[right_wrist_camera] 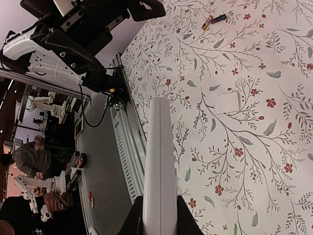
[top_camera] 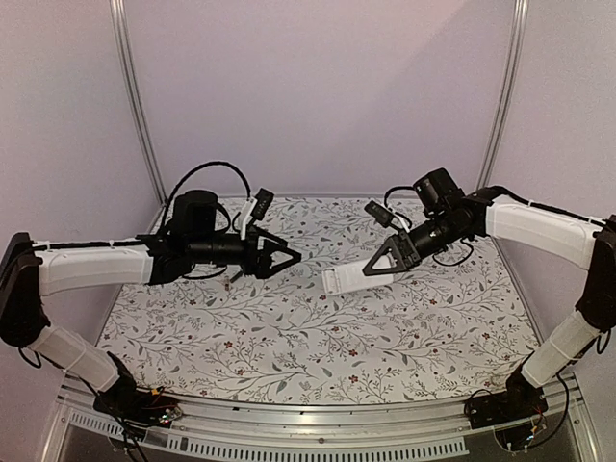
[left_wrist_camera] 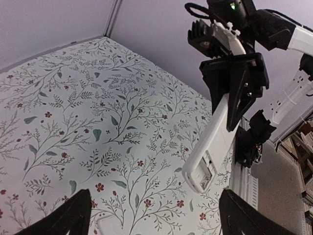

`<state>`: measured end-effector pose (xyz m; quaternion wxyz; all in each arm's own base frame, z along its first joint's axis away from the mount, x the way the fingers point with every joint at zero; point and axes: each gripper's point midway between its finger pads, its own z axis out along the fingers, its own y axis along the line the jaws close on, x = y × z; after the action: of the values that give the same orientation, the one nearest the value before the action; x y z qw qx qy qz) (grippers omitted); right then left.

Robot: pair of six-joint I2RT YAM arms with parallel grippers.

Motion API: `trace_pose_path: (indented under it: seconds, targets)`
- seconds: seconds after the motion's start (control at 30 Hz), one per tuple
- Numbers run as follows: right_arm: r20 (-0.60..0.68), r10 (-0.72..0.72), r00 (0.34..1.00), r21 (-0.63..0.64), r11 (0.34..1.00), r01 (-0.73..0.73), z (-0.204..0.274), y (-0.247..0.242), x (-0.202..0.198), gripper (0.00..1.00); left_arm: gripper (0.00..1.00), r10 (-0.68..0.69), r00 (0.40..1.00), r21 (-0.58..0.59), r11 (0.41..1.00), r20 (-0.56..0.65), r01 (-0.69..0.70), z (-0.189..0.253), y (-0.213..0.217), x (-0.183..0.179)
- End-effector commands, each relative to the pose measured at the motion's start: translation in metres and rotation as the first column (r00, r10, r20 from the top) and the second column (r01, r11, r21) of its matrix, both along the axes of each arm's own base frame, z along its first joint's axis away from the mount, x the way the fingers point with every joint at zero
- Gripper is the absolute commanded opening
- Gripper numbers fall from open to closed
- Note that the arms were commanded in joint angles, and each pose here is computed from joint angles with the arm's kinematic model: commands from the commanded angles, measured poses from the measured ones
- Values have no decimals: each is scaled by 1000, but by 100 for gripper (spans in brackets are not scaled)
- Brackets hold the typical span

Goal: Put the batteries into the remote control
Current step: Pass from the right arm to the left

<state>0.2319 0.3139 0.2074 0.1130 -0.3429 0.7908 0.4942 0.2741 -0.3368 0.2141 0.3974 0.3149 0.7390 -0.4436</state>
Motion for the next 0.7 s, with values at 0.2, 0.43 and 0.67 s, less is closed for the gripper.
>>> trace_pose_path:
  seconds: [0.2, 0.43, 0.67]
  targets:
    - [126, 237, 963, -110, 968, -224, 2, 19, -44, 0, 75, -423, 902, 49, 902, -83, 428, -19, -57, -73]
    - [183, 285, 941, -125, 956, -265, 9, 23, -51, 0, 54, -496, 854, 10, 864, -155, 503, -24, -65, -90]
    - [213, 298, 930, -115, 953, -279, 19, 23, -56, 0, 29, -525, 833, -10, 847, -177, 532, -25, -68, -96]
